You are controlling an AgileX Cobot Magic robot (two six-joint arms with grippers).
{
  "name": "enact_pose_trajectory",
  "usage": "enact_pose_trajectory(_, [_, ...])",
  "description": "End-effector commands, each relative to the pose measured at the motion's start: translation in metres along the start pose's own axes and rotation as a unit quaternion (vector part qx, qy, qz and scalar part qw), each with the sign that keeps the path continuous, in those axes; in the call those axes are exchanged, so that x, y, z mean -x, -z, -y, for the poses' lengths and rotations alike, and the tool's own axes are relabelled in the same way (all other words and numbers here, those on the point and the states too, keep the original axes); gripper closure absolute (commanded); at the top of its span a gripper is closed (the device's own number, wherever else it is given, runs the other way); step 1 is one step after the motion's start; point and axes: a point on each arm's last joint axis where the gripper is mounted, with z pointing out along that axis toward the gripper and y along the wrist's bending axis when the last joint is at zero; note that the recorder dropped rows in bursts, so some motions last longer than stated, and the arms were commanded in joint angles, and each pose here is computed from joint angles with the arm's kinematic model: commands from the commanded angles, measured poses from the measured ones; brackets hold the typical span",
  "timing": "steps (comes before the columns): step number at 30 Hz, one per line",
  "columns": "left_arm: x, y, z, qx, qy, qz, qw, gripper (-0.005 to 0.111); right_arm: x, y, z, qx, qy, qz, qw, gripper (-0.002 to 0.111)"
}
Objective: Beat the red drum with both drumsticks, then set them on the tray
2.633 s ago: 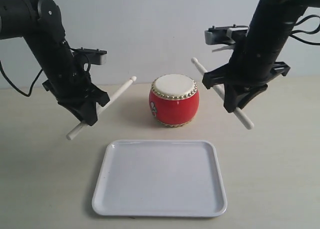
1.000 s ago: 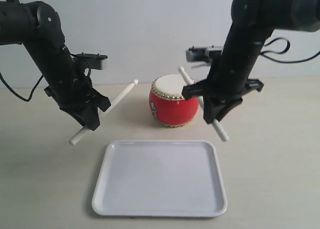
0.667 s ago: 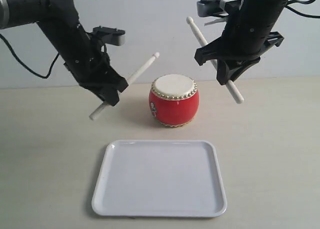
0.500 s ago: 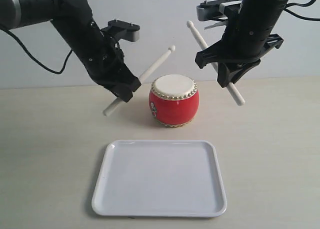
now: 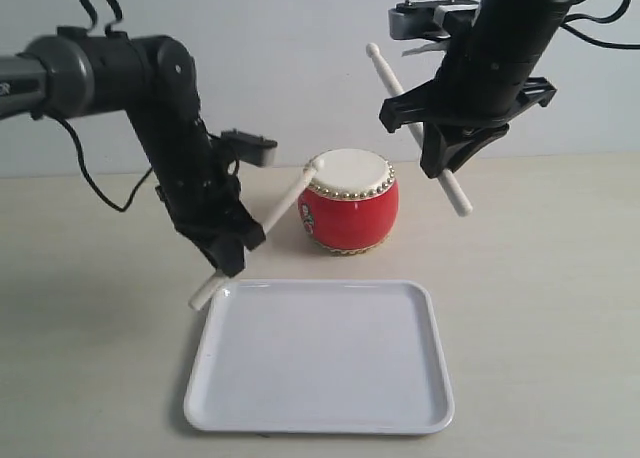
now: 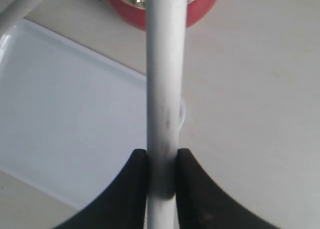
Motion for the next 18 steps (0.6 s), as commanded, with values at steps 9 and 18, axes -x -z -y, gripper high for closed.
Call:
enact_pose_trajectory(9, [-0.018, 0.089, -0.010, 0.031, 0.040, 0.094, 0.994, 0.107, 0.000, -0.105, -0.023, 0.049, -0.037, -0.117, 0.991, 0.108])
enact_pose_trajectory(18, [-0.022, 0.089, -0.012, 0.022, 0.045, 0.095, 0.994, 0.107, 0.000, -0.057, -0.018, 0.030, -0.016, -0.065, 0.997, 0.108])
